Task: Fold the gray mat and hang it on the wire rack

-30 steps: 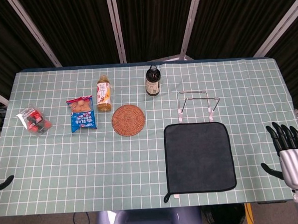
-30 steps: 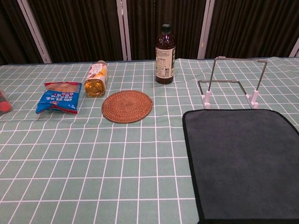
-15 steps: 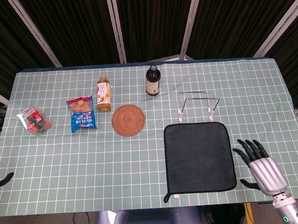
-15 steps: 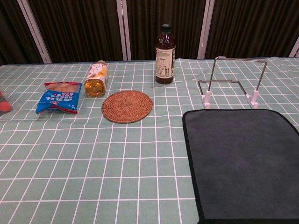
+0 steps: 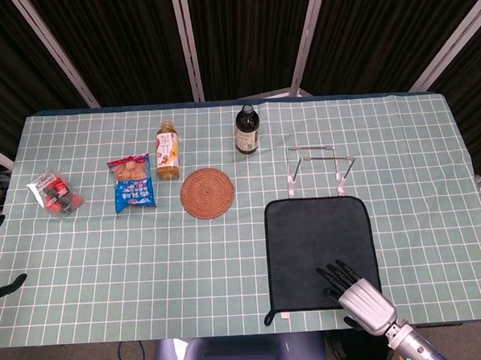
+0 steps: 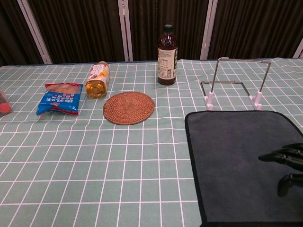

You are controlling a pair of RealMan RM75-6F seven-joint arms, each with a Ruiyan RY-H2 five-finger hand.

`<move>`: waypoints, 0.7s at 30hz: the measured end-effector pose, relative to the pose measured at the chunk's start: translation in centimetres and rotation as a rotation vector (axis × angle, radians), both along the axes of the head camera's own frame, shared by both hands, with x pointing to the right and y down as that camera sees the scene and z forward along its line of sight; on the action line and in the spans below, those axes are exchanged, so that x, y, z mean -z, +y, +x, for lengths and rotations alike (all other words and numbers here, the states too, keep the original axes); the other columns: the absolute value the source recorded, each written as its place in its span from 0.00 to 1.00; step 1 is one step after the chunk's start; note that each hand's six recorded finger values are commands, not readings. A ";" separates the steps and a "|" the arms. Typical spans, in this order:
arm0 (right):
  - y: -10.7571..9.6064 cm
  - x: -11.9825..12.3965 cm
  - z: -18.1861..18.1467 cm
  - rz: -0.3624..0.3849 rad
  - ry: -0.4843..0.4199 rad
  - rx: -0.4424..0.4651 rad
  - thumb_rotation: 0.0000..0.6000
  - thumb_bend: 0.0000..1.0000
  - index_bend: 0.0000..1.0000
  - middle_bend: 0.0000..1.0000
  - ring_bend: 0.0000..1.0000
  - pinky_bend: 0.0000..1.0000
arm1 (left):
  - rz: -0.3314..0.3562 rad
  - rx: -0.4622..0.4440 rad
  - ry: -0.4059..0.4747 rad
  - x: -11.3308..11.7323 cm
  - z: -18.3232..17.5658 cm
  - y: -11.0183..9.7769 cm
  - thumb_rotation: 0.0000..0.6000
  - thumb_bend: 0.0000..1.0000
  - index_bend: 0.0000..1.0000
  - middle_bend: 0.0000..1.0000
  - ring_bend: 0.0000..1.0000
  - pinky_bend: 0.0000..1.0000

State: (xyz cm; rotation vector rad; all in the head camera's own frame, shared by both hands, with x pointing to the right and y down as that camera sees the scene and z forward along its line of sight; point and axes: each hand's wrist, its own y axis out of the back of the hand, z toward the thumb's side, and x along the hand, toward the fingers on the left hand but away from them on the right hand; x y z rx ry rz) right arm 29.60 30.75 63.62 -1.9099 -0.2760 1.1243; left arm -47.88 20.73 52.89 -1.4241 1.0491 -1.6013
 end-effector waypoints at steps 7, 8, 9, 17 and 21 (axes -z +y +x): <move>0.7 -1.7 -0.9 0.016 0.020 0.057 1.00 0.16 0.34 0.00 0.00 0.00 | -0.004 0.003 -0.006 -0.2 -0.1 0.0 1.00 0.00 0.00 0.00 0.00 0.00; 0.8 -1.8 -0.9 0.019 0.021 0.060 1.00 0.16 0.34 0.00 0.00 0.00 | -0.005 0.004 -0.006 -0.2 -0.1 -0.1 1.00 0.00 0.00 0.00 0.00 0.00; 0.8 -1.9 -1.0 0.023 0.021 0.064 1.00 0.16 0.35 0.00 0.00 0.00 | -0.006 0.004 -0.006 -0.3 -0.1 -0.1 1.00 0.00 0.00 0.00 0.00 0.00; 1.1 -2.8 -1.4 0.038 0.028 0.095 1.00 0.16 0.37 0.00 0.00 0.00 | -0.009 0.003 -0.009 -0.4 -0.1 -0.1 1.00 0.00 0.00 0.00 0.00 0.00; 1.2 -3.1 -1.5 0.048 0.030 0.101 1.00 0.17 0.37 0.00 0.00 0.00 | -0.009 0.005 -0.010 -0.4 -0.1 -0.1 1.00 0.00 0.00 0.00 0.00 0.00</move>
